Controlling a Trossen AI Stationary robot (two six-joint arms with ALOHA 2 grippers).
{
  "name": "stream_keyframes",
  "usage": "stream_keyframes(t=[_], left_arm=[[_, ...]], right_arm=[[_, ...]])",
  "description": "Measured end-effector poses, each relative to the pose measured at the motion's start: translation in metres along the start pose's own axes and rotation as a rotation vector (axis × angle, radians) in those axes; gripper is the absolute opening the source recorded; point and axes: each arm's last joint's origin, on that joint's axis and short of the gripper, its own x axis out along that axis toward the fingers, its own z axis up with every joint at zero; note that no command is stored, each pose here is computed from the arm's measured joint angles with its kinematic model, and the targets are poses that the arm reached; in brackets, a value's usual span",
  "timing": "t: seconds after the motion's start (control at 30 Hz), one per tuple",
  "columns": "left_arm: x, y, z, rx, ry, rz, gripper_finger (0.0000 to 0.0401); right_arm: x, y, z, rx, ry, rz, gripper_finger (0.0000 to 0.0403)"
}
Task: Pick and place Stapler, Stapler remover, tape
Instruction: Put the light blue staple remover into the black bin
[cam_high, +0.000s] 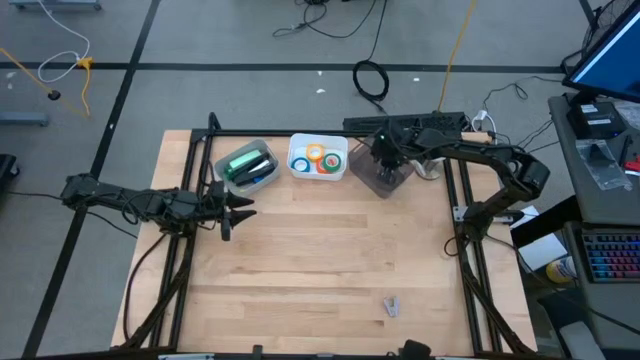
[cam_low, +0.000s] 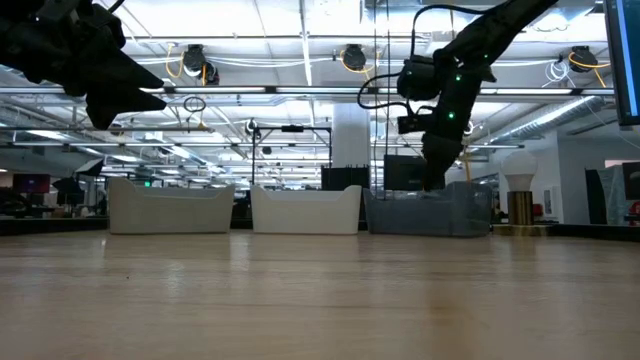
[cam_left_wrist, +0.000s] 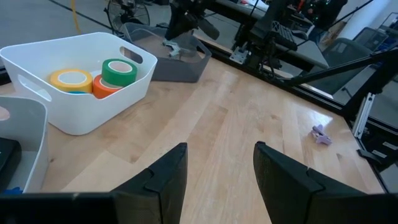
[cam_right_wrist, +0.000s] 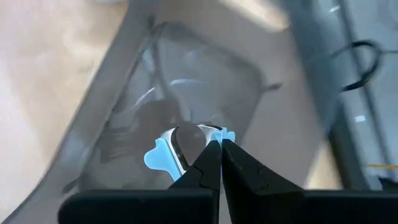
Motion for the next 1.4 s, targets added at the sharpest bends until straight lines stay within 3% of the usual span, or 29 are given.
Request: stream_keyframes(t=[0.2, 0.33, 0.73, 1.1, 1.4], left_arm=[[0.000, 0.000, 0.000, 0.000, -0.002, -0.001, 0.0182], [0.000, 0.000, 0.000, -0.001, -0.002, -0.001, 0.0182], [0.000, -0.001, 0.002, -0.014, -0.016, -0.007, 0.0182], [0.000, -0.001, 0.002, -0.014, -0.016, -0.008, 0.0182], [0.000, -0.001, 0.002, -0.013, -0.015, -0.007, 0.0182]], right_arm=[[-0.001, -0.005, 0.011, -0.011, -0.106, -0.071, 0.0000], [0.004, -0.004, 0.015, -0.045, -0.139, -0.041, 0.0000], [0.041, -0.005, 0.014, -0.121, -0.072, -0.017, 0.0000], [0.043, -0.007, 0.014, -0.113, -0.089, 0.028, 0.0001], [0.043, -0.006, 0.014, -0.133, -0.085, 0.029, 0.0046]])
